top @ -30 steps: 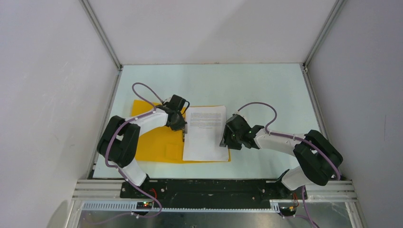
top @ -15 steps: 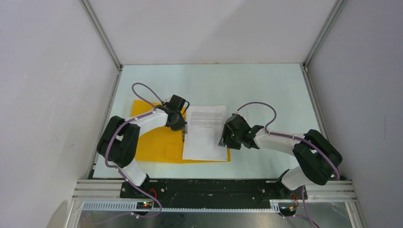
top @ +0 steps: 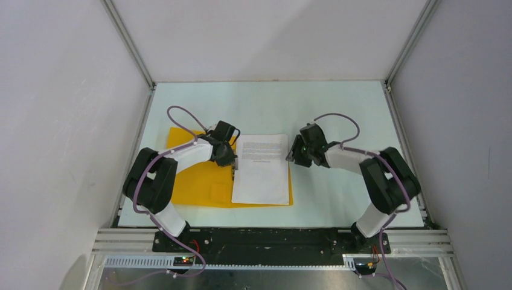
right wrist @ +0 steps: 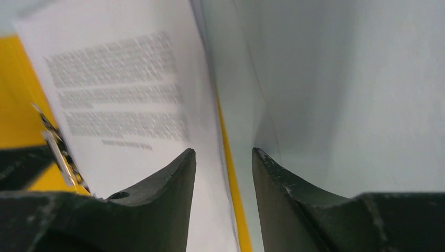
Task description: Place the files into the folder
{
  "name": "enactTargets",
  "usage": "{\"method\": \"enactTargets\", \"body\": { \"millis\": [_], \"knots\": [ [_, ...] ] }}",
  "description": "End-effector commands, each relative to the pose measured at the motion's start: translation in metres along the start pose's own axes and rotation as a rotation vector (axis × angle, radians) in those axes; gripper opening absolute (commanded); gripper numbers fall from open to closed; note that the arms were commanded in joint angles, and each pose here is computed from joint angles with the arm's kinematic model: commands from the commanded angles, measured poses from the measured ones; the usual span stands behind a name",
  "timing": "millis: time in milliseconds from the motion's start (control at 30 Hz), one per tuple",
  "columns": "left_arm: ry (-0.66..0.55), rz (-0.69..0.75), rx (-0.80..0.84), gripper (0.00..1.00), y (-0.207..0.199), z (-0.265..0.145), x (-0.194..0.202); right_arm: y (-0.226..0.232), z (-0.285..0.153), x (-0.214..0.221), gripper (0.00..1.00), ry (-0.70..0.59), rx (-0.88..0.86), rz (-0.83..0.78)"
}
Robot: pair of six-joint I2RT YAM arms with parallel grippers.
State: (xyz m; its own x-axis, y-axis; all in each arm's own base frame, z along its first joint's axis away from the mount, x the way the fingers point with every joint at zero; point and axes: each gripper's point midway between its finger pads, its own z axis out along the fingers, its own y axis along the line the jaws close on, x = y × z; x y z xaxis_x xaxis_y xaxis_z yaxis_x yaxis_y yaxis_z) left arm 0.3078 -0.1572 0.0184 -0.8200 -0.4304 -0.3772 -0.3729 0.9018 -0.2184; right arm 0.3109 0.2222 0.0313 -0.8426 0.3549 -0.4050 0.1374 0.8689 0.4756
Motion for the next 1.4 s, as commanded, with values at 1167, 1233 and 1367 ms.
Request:
{"method": "enactTargets", "body": {
  "millis": [1167,1233,1367],
  "knots": [
    [0.091,0.022,-0.107,0.16,0.037,0.002,0.023,0.041,0.07,-0.065,0.44,-0.11,0.014,-0.123],
    [0.091,0.022,-0.107,0.16,0.037,0.002,0.023,0.041,0.07,-0.064,0.44,-0.108,0.02,-0.127],
    [0.084,0.021,-0.099,0.16,0.035,0.0,0.021,0.043,0.067,-0.064,0.45,-0.108,0.018,-0.128]
  ]
}}
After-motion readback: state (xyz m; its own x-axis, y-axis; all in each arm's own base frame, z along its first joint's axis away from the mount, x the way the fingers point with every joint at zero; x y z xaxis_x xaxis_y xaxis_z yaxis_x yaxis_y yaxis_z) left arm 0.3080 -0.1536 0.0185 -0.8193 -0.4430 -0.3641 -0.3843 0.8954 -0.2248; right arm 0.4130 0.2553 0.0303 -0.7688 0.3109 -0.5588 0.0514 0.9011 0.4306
